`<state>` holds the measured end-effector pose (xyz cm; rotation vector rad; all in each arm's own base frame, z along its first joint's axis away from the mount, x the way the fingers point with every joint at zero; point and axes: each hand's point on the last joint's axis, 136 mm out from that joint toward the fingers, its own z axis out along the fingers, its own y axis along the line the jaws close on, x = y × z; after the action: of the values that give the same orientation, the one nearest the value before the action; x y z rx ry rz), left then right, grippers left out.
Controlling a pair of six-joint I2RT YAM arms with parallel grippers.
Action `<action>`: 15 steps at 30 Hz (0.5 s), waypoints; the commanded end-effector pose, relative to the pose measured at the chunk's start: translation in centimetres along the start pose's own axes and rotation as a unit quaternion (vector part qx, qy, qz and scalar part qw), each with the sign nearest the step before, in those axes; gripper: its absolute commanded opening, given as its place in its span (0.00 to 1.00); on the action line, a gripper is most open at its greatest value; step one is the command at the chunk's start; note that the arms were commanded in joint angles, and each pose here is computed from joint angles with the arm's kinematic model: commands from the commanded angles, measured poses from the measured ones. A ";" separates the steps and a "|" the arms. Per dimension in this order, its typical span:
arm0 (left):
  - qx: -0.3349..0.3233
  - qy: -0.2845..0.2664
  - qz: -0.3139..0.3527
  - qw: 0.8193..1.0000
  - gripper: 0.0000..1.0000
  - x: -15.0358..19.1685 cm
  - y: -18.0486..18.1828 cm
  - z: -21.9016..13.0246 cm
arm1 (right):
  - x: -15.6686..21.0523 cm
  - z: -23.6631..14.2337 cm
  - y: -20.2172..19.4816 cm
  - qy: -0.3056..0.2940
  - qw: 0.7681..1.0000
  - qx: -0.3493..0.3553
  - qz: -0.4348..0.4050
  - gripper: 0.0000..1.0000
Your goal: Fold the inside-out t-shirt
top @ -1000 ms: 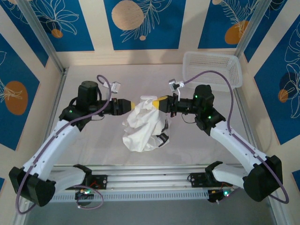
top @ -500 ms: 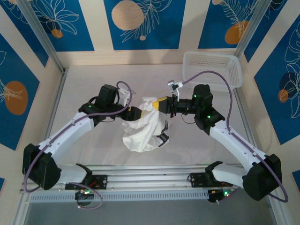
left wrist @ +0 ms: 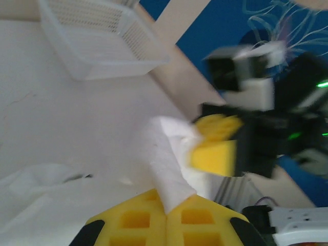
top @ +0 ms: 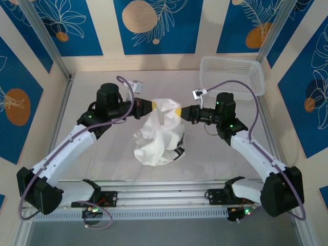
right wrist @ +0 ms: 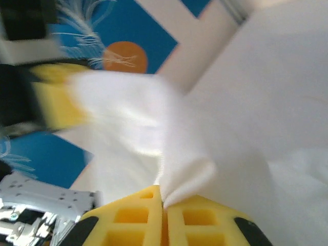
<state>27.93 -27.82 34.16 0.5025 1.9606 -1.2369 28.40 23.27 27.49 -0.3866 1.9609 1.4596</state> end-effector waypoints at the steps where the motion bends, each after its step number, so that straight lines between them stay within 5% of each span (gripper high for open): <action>1: 0.036 -0.015 -0.008 0.999 0.00 -1.6 -2.7 -1.4 | 1.0 -0.8 -2.2 0.014 0.998 0.015 0.064 0.24; 5: 0.026 -0.004 -0.018 0.999 0.00 -0.7 -2.0 -1.2 | 0.0 -1.8 -0.1 -0.007 0.999 0.048 0.007 0.37; 8: 0.026 0.004 -0.029 0.999 0.00 -0.4 -1.6 -0.9 | -0.2 -1.8 2.2 -0.036 0.987 0.104 -0.119 0.42; 12: 0.028 0.003 -0.032 0.999 0.00 -0.5 -1.7 -0.7 | -0.9 -0.3 5.8 -0.081 0.917 0.171 -0.350 0.45; 15: 0.029 0.006 -0.032 0.999 0.00 -0.5 -1.8 -0.6 | -3.2 0.7 5.5 -0.100 0.875 0.230 -0.414 0.45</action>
<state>27.07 -27.77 34.99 0.4636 1.9821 -1.3053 22.83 27.39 32.62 -0.7439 1.6553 0.8990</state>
